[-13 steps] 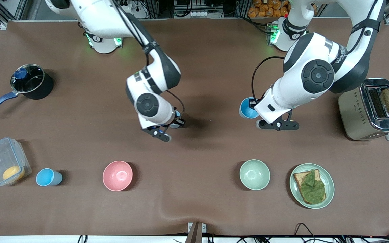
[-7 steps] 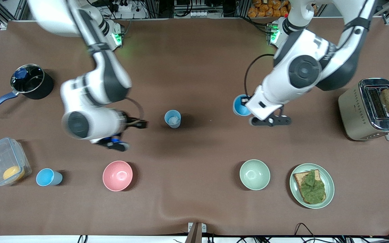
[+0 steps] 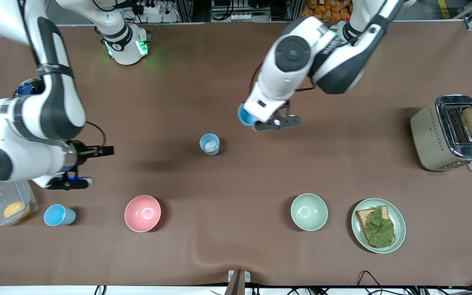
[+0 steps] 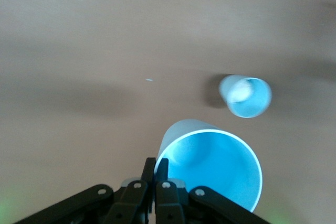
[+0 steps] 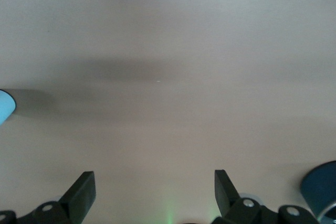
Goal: Stack blue cups with both arms
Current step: 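Withdraw the right arm while the left gripper moves above the placed cup, then lower the held cup into the placed cup and open the left gripper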
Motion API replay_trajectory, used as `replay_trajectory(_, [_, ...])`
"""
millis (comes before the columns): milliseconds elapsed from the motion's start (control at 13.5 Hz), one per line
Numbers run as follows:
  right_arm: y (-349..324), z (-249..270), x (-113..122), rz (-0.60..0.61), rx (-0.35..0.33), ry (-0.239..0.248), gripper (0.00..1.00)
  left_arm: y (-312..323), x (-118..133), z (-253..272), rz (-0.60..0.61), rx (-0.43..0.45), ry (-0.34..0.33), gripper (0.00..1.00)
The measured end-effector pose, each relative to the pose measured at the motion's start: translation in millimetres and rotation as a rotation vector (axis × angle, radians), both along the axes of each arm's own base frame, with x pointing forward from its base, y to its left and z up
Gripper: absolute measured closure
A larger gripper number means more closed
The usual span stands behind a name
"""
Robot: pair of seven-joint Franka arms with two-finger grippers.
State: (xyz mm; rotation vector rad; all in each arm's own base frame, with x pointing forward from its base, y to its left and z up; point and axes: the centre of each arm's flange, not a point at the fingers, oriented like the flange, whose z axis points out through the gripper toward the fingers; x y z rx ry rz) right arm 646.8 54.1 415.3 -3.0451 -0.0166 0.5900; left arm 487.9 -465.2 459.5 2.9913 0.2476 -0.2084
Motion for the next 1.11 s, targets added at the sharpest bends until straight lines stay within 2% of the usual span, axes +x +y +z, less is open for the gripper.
replay_trajectory(297, [-34.9, 78.4, -34.3, -0.017, -0.027, -0.126, 0.00, -56.2, -22.7, -25.6, -0.034, -0.088, -0.061, 0.97])
replay_trajectory(520, [-53.9, 144.7, -67.0, -0.034, -0.040, -0.228, 0.00, -87.2, -35.3, -55.5, -0.112, -0.087, -0.155, 0.97])
replay_trajectory(669, [-74.4, 170.8, -81.5, -0.069, -0.039, -0.271, 0.00, -106.3, -42.2, -77.3, -0.150, -0.109, -0.210, 0.97])
replay_trajectory(743, [-82.8, 175.9, -86.3, -0.083, -0.040, -0.278, 0.00, -112.3, -43.1, -87.2, -0.169, -0.115, -0.238, 0.97])
replay_trajectory(1115, [-93.1, 157.8, -104.2, -0.102, -0.036, -0.231, 0.00, -118.8, -37.2, -118.7, -0.247, -0.092, -0.342, 0.97])
